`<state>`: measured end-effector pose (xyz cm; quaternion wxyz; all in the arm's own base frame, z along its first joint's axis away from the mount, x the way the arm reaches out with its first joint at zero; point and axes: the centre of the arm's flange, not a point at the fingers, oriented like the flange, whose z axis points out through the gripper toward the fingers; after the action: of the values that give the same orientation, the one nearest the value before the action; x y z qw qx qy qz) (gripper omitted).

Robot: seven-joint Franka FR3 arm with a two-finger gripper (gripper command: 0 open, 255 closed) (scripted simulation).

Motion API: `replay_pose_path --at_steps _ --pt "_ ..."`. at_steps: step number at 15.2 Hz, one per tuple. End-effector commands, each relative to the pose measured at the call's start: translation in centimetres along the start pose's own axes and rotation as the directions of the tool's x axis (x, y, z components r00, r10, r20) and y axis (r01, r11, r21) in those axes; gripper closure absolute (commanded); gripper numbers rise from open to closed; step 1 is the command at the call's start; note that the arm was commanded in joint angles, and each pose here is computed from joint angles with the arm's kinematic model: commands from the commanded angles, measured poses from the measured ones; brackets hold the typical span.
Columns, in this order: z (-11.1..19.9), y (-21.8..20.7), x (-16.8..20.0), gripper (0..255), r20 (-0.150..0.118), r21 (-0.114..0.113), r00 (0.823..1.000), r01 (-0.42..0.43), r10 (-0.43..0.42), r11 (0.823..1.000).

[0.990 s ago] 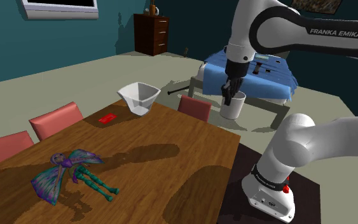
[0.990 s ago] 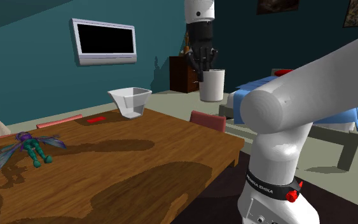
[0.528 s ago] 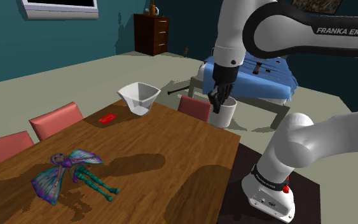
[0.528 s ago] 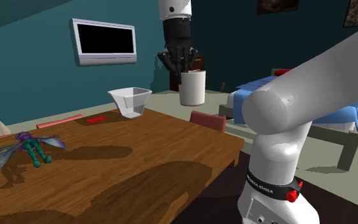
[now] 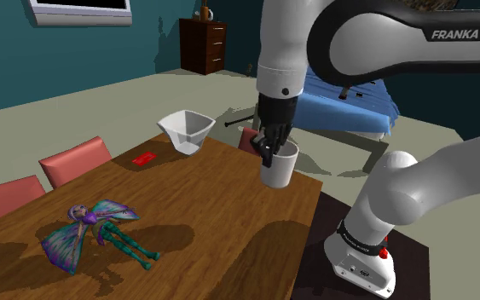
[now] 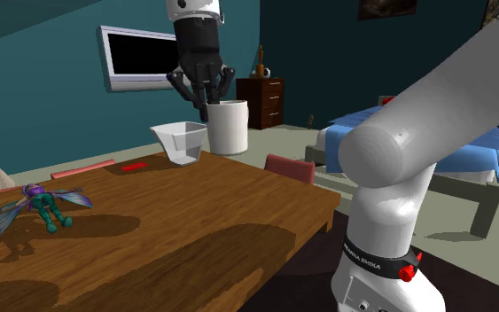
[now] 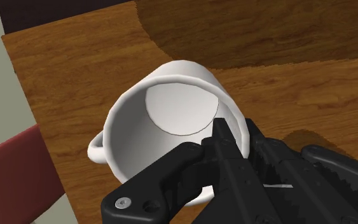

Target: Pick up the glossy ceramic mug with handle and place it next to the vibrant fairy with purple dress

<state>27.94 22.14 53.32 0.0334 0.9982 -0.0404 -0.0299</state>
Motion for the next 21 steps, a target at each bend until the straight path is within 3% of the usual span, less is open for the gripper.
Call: replay_pose_path --at_steps 1,10,21 --pt "-0.4 -2.5 -0.3 255 0.000 0.001 1.000 -0.001 0.001 1.000" --pt "-1.2 -13.7 -0.5 255 0.000 0.001 1.000 -0.001 0.001 1.000" --pt "4.5 -14.1 -0.2 255 0.000 0.001 1.000 -0.001 0.001 1.000"
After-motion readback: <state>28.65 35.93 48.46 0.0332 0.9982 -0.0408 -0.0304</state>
